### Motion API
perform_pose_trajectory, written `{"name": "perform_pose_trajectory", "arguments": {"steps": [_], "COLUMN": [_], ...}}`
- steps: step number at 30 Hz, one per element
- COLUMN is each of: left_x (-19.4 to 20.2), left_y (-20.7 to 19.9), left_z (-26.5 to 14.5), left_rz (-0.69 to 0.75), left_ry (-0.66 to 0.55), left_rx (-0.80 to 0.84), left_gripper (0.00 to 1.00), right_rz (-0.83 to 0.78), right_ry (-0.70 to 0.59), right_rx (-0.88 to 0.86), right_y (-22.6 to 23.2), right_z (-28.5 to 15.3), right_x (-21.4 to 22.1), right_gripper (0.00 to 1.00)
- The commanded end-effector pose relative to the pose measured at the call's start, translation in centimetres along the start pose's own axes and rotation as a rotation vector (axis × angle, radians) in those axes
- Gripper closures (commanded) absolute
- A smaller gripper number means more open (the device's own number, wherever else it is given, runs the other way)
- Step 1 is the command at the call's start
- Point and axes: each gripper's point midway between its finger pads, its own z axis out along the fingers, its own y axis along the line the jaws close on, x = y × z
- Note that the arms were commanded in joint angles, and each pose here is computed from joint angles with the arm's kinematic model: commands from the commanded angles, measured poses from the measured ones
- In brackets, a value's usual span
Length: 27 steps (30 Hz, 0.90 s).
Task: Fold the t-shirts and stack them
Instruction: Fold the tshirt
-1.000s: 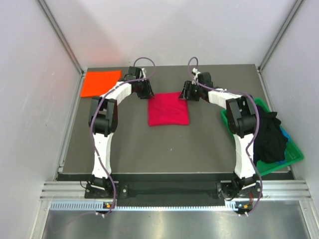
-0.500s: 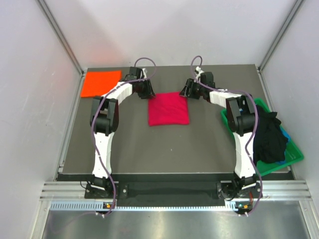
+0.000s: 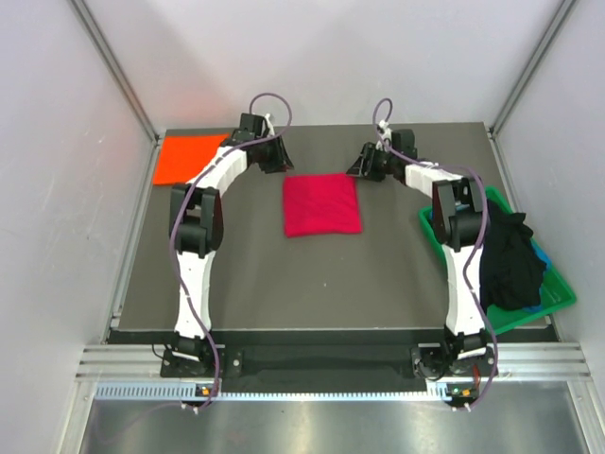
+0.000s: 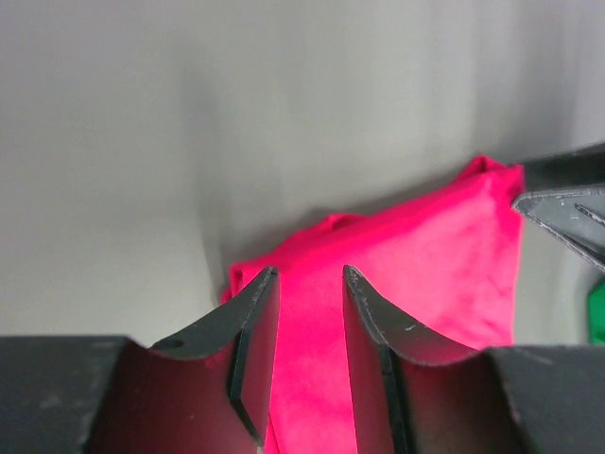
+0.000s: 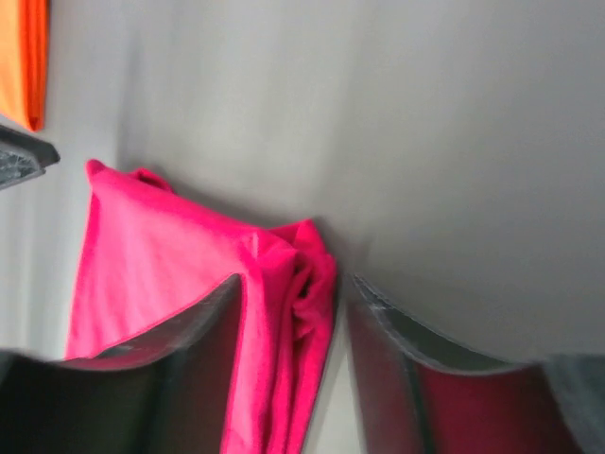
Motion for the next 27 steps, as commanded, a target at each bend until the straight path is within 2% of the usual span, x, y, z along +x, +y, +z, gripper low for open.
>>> {"name": "perform_pose_trajectory", "arguments": {"steps": [1,5,10,13,14,15,16,18,19,20,22,27], "left_x": [-3.5,-2.1,3.0,5.7,6.3,7.4,8.2,9.7,10.2,11.2,11.8,14.6], "left_y": [-4.1,-5.9,-7.9,-8.5,-8.6,-8.3,-8.7,-8.0,-8.0,-7.7,-7.7,-5.7], "left_z": [-5.8,-8.9,-11.6,-12.4,-12.5,-12.3,-12.4,-11.7,-11.5,-10.9,-10.2,-7.9], "left_rz": [0.030,0.006,-0.029,-0.063,-0.089,-0.102,-0.115,-0.137,-0.144,-0.163,-0.169,-0.172], "left_ry": [-0.086,-0.076,0.007,0.043,0.057,0.071,0.098,0.125,0.136,0.160,0.173,0.188], "left_rx": [0.064,0.111,0.218,0.298,0.315,0.327,0.361,0.364,0.375,0.373,0.372,0.237], "left_gripper": [0.62,0.62,0.63,0.69,0.74,0.87,0.94,1.00,1.00,1.00,1.00,1.00], "right_rz": [-0.033,-0.027,-0.001,0.025,0.024,0.023,0.016,0.012,-0.004,-0.020,-0.068,-0.031], "right_ry": [-0.026,-0.077,-0.113,-0.086,-0.075,-0.052,-0.047,0.015,0.036,0.065,0.144,0.256], "right_rx": [-0.018,0.006,0.034,0.014,0.000,-0.019,-0.066,-0.114,-0.122,-0.126,-0.154,-0.260], "right_y": [0.6,1.4,3.5,5.9,6.8,8.0,9.4,11.5,12.2,12.7,14.4,16.0], "right_z": [-2.0,-4.6,-8.2,-9.6,-9.9,-10.1,-10.2,-10.0,-9.9,-9.6,-8.8,-7.2], "right_x": [-3.1,-5.9,-8.1,-6.8,-6.3,-4.8,-4.2,-0.8,0.3,1.5,4.2,8.5], "right_gripper": [0.49,0.35,0.37,0.48,0.58,0.63,0.76,0.87,0.96,1.00,1.00,1.00]}}
